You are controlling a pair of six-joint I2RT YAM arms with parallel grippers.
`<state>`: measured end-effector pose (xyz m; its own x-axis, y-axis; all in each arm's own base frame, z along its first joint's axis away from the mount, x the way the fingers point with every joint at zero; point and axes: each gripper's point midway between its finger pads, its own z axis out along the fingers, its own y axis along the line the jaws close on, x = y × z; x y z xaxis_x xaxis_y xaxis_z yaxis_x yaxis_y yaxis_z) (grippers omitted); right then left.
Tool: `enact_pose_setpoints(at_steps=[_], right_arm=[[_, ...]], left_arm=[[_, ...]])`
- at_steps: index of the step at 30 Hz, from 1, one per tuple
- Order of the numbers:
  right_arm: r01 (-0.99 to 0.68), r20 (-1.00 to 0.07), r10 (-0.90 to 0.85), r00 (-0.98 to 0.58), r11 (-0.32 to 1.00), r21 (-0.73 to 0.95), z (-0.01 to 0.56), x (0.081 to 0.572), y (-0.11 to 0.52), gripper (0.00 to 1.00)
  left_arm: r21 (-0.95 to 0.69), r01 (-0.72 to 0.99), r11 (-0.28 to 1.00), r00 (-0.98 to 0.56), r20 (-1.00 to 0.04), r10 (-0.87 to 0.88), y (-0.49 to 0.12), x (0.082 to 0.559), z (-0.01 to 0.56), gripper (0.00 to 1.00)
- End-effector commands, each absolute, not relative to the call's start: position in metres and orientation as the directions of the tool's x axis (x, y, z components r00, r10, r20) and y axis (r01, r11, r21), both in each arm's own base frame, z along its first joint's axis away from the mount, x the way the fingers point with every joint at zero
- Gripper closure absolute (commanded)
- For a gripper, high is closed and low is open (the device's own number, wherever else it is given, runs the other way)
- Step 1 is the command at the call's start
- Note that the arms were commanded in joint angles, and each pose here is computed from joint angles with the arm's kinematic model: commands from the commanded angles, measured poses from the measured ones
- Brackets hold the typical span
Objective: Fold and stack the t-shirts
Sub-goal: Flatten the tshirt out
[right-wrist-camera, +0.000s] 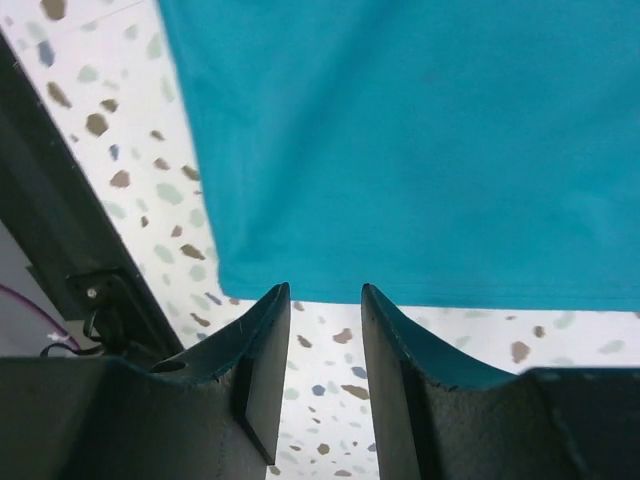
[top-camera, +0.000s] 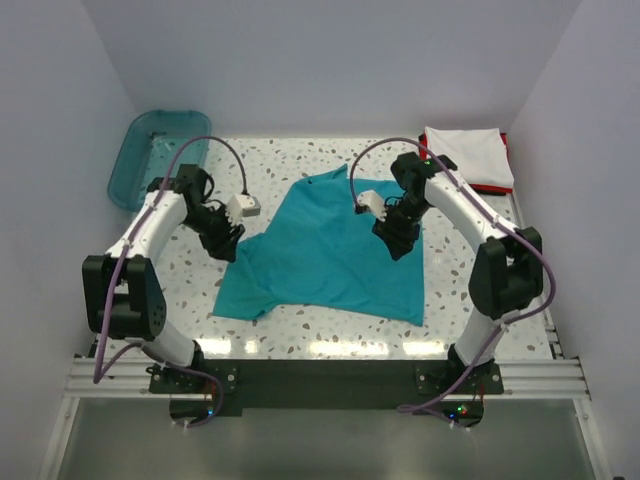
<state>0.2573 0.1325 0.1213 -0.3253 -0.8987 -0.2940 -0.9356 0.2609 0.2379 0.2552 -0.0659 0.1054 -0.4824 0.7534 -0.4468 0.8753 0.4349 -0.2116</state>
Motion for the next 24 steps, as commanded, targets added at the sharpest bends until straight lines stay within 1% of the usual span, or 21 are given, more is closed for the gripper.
enact_pose_setpoints(at_steps=[1, 2, 4, 5, 6, 7, 8, 9, 11, 13, 14, 15, 17, 19, 21, 22, 24], right_arm=[[-0.911, -0.311, -0.858, -0.409, 0.363, 0.198, 0.122, 0.299, 0.14, 0.62], [-0.9, -0.301, -0.851, -0.431, 0.383, 0.207, 0.115, 0.308, 0.138, 0.62], [-0.887, -0.315, -0.83, -0.461, 0.432, 0.162, 0.116, 0.328, 0.136, 0.61], [-0.882, -0.338, -0.817, -0.467, 0.455, 0.121, 0.111, 0.347, 0.135, 0.61], [-0.872, -0.329, -0.814, -0.478, 0.485, 0.067, 0.109, 0.361, 0.129, 0.61], [-0.846, -0.339, -0.791, -0.51, 0.532, 0.031, 0.108, 0.376, 0.127, 0.61], [-0.83, -0.351, -0.778, -0.52, 0.558, -0.006, 0.101, 0.396, 0.123, 0.62], [-0.81, -0.371, -0.764, -0.528, 0.584, -0.048, 0.107, 0.415, 0.12, 0.62], [-0.749, -0.397, -0.702, -0.591, 0.66, -0.052, 0.1, 0.441, 0.111, 0.62], [-0.699, -0.452, -0.652, -0.609, 0.71, -0.082, 0.114, 0.468, 0.105, 0.62], [-0.671, -0.487, -0.624, -0.611, 0.735, -0.099, 0.115, 0.484, 0.098, 0.59], [-0.661, -0.503, -0.615, -0.608, 0.743, -0.109, 0.114, 0.496, 0.096, 0.57], [-0.636, -0.525, -0.605, -0.599, 0.758, -0.147, 0.111, 0.516, 0.091, 0.52], [-0.632, -0.528, -0.609, -0.592, 0.757, -0.165, 0.103, 0.532, 0.091, 0.52], [-0.602, -0.553, -0.602, -0.576, 0.77, -0.211, 0.107, 0.553, 0.088, 0.52], [-0.603, -0.547, -0.603, -0.581, 0.77, -0.209, 0.097, 0.558, 0.087, 0.53], [-0.581, -0.56, -0.601, -0.57, 0.777, -0.242, 0.098, 0.572, 0.082, 0.52]], left_arm=[[-0.222, 0.795, 0.565, -0.584, -0.532, 0.613, -0.082, 0.308, 0.107, 0.51], [-0.22, 0.758, 0.614, -0.619, -0.54, 0.571, -0.083, 0.326, 0.101, 0.5], [-0.178, 0.732, 0.658, -0.618, -0.581, 0.53, -0.083, 0.356, 0.103, 0.5], [-0.206, 0.683, 0.701, -0.669, -0.562, 0.487, -0.083, 0.363, 0.094, 0.5], [-0.201, 0.669, 0.716, -0.672, -0.575, 0.466, -0.084, 0.376, 0.097, 0.5], [-0.203, 0.657, 0.726, -0.673, -0.593, 0.443, -0.086, 0.387, 0.097, 0.5], [-0.236, 0.628, 0.741, -0.699, -0.589, 0.405, -0.089, 0.397, 0.093, 0.5], [-0.25, 0.622, 0.742, -0.703, -0.596, 0.388, -0.092, 0.404, 0.093, 0.5], [-0.277, 0.605, 0.746, -0.702, -0.627, 0.337, -0.1, 0.426, 0.096, 0.5], [-0.28, 0.615, 0.737, -0.68, -0.661, 0.316, -0.109, 0.443, 0.1, 0.44], [-0.285, 0.61, 0.74, -0.679, -0.668, 0.303, -0.112, 0.455, 0.1, 0.43], [-0.286, 0.62, 0.731, -0.67, -0.677, 0.303, -0.12, 0.461, 0.1, 0.39], [-0.295, 0.626, 0.722, -0.667, -0.681, 0.301, -0.129, 0.475, 0.095, 0.38], [-0.3, 0.635, 0.712, -0.667, -0.677, 0.31, -0.137, 0.48, 0.089, 0.38], [-0.301, 0.636, 0.71, -0.672, -0.668, 0.319, -0.142, 0.484, 0.081, 0.38], [-0.302, 0.638, 0.709, -0.672, -0.668, 0.32, -0.144, 0.485, 0.08, 0.38], [-0.298, 0.636, 0.712, -0.674, -0.663, 0.324, -0.142, 0.485, 0.075, 0.37]])
